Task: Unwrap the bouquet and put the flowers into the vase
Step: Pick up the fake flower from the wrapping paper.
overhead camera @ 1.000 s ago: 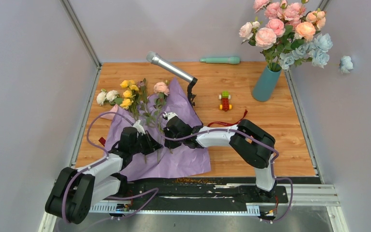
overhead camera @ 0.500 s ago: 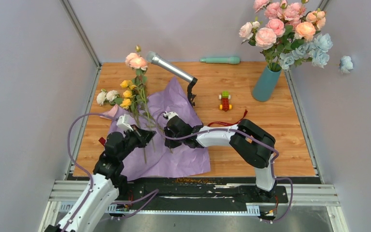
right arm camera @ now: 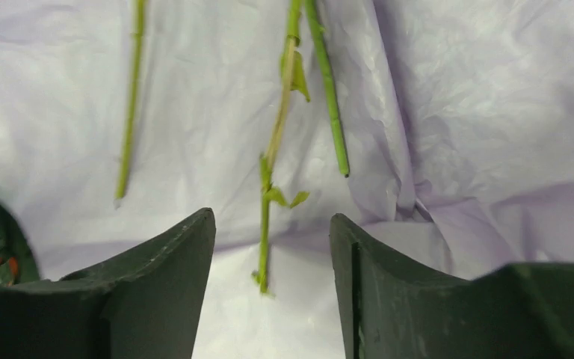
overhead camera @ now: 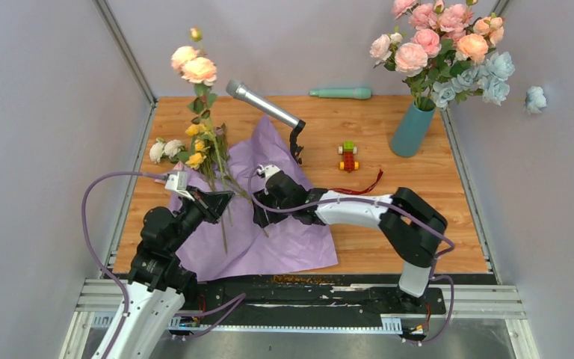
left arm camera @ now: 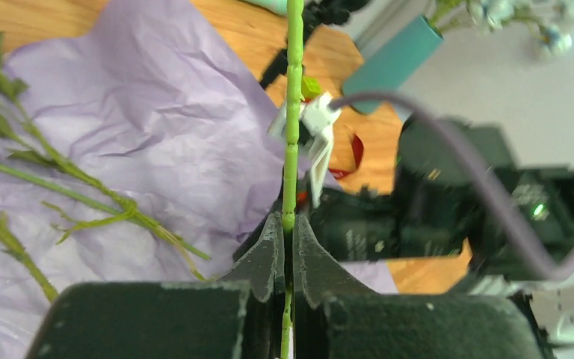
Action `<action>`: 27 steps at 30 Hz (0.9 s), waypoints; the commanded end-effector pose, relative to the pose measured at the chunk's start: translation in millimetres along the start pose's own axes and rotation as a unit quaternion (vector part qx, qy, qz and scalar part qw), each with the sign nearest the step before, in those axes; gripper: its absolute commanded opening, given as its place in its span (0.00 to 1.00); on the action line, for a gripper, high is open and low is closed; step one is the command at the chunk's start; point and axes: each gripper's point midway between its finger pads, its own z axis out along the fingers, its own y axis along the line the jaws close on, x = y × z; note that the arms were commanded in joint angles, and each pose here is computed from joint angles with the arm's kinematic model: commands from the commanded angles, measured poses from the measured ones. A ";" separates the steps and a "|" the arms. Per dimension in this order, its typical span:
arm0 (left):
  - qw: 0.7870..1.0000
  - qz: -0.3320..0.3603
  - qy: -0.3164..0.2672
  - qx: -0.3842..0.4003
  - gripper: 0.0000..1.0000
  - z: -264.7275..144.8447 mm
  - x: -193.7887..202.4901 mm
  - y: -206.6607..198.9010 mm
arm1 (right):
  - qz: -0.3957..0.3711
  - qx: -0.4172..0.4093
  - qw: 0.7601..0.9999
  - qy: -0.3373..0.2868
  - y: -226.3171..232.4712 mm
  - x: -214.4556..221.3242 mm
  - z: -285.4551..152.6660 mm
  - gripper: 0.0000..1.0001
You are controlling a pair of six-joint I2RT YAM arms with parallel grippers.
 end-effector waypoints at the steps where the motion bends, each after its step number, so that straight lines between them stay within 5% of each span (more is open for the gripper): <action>1: 0.989 0.083 0.026 0.120 0.00 -4.3 -10.0 -49.3 | -0.038 -0.059 0.994 -0.084 26.8 -62.9 -70.2 0.63; 14: 0.953 0.087 0.082 0.280 0.00 -17.7 17.1 -108.9 | -0.031 -0.216 0.938 -0.269 28.4 -160.7 -263.1 0.80; 27: 0.932 0.089 0.137 0.323 0.00 -13.0 49.9 -135.6 | -0.021 -0.325 0.883 -0.338 58.4 -197.7 -320.3 0.71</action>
